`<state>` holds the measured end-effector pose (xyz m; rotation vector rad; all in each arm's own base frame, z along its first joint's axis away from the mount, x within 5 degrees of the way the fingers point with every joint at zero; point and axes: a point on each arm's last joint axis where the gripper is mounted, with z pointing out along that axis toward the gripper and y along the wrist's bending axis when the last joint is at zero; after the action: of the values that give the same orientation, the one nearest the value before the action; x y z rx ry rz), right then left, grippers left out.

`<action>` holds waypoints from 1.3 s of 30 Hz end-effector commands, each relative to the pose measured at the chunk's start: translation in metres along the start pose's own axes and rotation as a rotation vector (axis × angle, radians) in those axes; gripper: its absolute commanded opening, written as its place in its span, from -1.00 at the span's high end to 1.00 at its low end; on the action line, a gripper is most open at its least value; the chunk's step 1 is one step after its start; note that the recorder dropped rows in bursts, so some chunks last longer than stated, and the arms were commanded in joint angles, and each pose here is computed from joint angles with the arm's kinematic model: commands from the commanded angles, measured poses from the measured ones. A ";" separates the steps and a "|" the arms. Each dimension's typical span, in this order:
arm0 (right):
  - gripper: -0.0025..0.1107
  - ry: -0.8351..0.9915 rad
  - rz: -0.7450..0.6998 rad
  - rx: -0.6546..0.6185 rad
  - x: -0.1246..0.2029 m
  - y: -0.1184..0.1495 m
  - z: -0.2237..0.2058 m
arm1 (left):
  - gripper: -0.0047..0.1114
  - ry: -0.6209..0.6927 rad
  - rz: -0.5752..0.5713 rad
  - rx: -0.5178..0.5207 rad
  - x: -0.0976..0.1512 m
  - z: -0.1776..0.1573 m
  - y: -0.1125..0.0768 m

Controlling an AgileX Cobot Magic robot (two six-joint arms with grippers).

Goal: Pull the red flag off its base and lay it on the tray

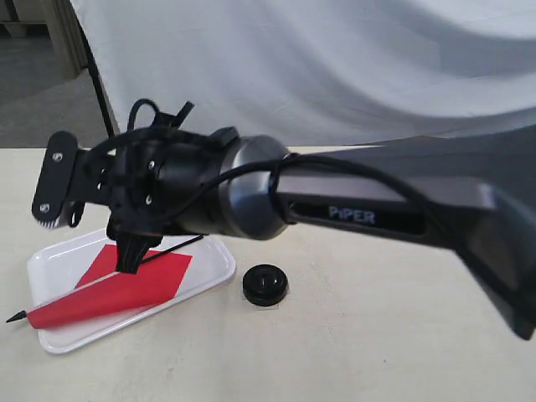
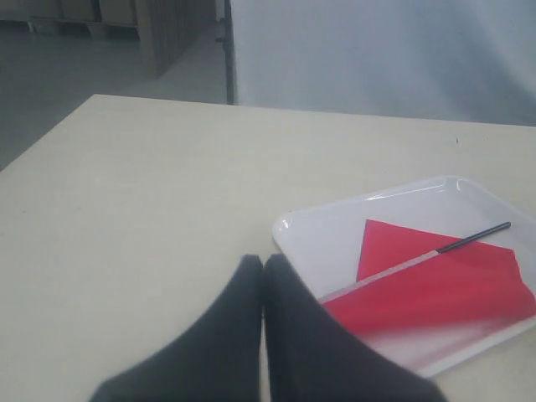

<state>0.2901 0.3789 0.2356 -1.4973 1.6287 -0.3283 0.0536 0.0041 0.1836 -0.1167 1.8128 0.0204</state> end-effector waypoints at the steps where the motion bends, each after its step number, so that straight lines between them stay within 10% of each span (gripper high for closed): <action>1: -0.11 0.068 0.128 0.010 0.016 -0.029 -0.012 | 0.92 -0.004 0.002 -0.002 0.000 0.000 0.000; 6: 0.94 0.257 0.257 -0.026 0.056 -0.055 -0.011 | 0.92 -0.004 0.002 -0.002 0.000 0.000 0.000; 18: 0.93 0.411 0.844 -0.274 0.189 -0.088 -0.058 | 0.92 -0.004 0.002 -0.002 0.000 0.000 0.000; 29: 0.93 0.405 1.255 0.192 0.323 -0.088 -0.210 | 0.92 -0.004 0.002 -0.002 0.000 0.000 0.000; 39: 0.93 -0.175 1.220 0.660 0.304 -0.036 -0.290 | 0.92 -0.004 0.002 -0.002 0.000 0.000 0.000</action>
<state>0.1563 -0.0117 0.2938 0.1000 1.9314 -0.0155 0.0536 0.0041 0.1836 -0.1167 1.8128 0.0204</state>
